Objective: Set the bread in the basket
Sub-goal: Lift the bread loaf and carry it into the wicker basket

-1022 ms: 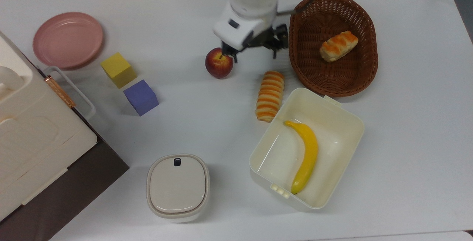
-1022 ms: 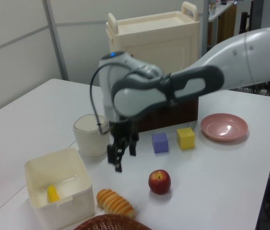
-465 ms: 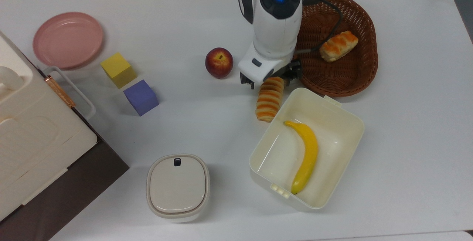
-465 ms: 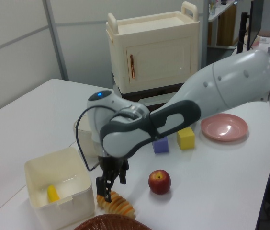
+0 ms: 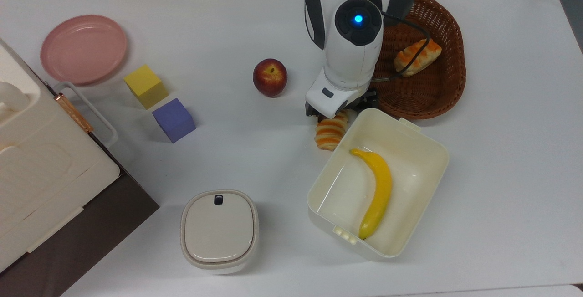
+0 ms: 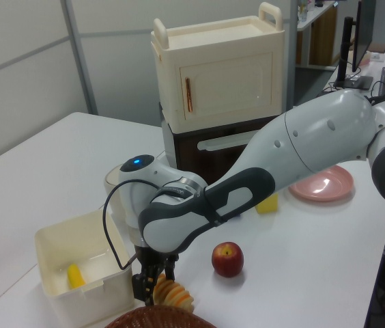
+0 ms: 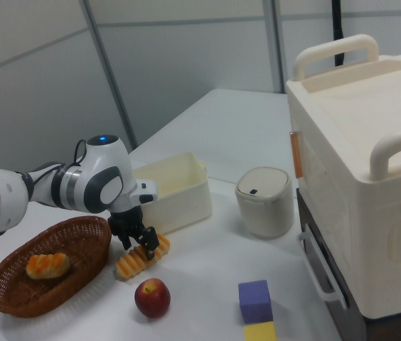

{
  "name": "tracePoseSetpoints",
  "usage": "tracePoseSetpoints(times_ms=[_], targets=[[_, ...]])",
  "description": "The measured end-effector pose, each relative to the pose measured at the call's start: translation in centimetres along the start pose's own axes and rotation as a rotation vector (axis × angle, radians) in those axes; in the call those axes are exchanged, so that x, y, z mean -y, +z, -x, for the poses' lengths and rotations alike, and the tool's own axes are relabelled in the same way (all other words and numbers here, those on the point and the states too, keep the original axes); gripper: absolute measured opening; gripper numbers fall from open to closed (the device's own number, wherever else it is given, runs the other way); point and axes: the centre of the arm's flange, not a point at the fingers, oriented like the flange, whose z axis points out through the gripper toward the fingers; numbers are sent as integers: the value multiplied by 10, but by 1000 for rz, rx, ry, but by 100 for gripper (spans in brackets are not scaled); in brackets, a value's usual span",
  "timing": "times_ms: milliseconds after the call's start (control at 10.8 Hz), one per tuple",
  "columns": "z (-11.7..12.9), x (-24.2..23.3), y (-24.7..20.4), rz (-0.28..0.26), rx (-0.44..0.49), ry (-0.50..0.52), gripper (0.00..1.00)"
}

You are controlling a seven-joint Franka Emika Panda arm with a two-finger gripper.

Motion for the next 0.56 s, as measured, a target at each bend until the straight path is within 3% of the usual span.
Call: tracePoseSetpoints(times_ms=[279,558], targets=[[-2,-9,-2,41,-11,-10,45],[0,-27,-21,64,9,11,38]])
